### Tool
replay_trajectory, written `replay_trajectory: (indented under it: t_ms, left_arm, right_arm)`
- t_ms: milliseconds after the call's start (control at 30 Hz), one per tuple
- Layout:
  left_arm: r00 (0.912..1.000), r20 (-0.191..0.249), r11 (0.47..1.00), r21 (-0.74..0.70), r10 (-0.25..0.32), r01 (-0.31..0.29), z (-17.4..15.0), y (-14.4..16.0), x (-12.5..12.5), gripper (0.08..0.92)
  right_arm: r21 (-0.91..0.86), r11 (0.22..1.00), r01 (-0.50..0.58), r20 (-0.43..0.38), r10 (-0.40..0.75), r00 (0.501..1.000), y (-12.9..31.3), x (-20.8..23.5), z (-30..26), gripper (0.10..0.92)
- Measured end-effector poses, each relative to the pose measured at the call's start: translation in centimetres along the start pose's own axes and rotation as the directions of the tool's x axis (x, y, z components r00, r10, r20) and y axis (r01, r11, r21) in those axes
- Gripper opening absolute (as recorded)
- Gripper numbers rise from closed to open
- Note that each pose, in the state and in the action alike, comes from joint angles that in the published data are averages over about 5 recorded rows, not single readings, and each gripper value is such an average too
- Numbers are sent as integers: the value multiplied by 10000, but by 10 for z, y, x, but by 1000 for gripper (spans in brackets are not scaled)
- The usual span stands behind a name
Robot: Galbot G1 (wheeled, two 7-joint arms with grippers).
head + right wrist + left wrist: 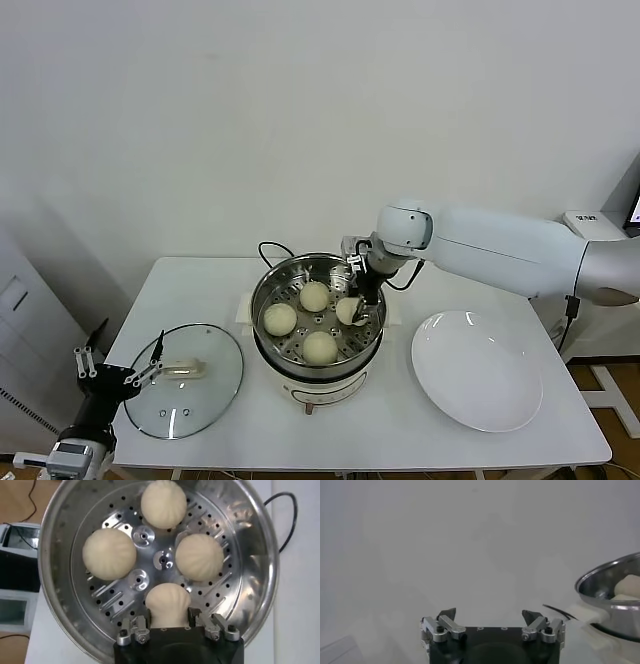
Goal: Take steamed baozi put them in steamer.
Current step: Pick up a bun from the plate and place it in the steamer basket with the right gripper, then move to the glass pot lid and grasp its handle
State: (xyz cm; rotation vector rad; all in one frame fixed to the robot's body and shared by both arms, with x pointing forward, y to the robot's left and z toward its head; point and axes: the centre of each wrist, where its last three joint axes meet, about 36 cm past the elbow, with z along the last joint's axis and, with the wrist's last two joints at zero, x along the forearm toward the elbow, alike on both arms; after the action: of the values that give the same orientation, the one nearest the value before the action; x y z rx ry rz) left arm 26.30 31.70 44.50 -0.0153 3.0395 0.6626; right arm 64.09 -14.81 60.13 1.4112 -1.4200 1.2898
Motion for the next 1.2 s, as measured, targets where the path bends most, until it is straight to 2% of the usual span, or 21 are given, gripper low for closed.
replay_trajectory:
  t_ms: [367, 533, 700, 800, 933, 1067, 1200]
  left_arm:
    - [10000, 35, 10000, 28, 23, -23, -1, -2, -2, 823]
    - [10000, 81, 10000, -13, 50, -50, -3, -3, -4, 823]
    - [9999, 119, 10000, -58, 67, -66, -3, -3, -5, 823]
    - [9999, 147, 9999, -97, 71, -70, -4, -3, -7, 823]
    - [9997, 218, 9999, -147, 64, -61, -5, -5, -10, 823]
    - [9996, 262, 9999, -152, 56, -52, -6, -8, -12, 823]
    - [9997, 211, 9997, -205, 99, -95, -4, -9, -13, 823]
  right_arm:
    - [-368, 9989, -277, 191, 284, 9994, -5, 13, 6, 800]
    - [-846, 9934, -775, 844, 846, 9928, -15, 34, 15, 822]
    - [-1666, 9692, -1816, 2339, 2178, 9475, -21, 51, 33, 823]
    - [-2559, 9277, -2718, 3397, 3495, 8732, -19, 50, 50, 823]
    - [-4414, 8115, -3829, 4262, 5651, 7064, -10, 38, 82, 823]
    - [-6532, 6341, -4139, 4134, 7566, 5067, 6, 15, 119, 823]
    - [-8240, 4387, -3586, 3275, 8852, 3304, 32, -16, 153, 823]
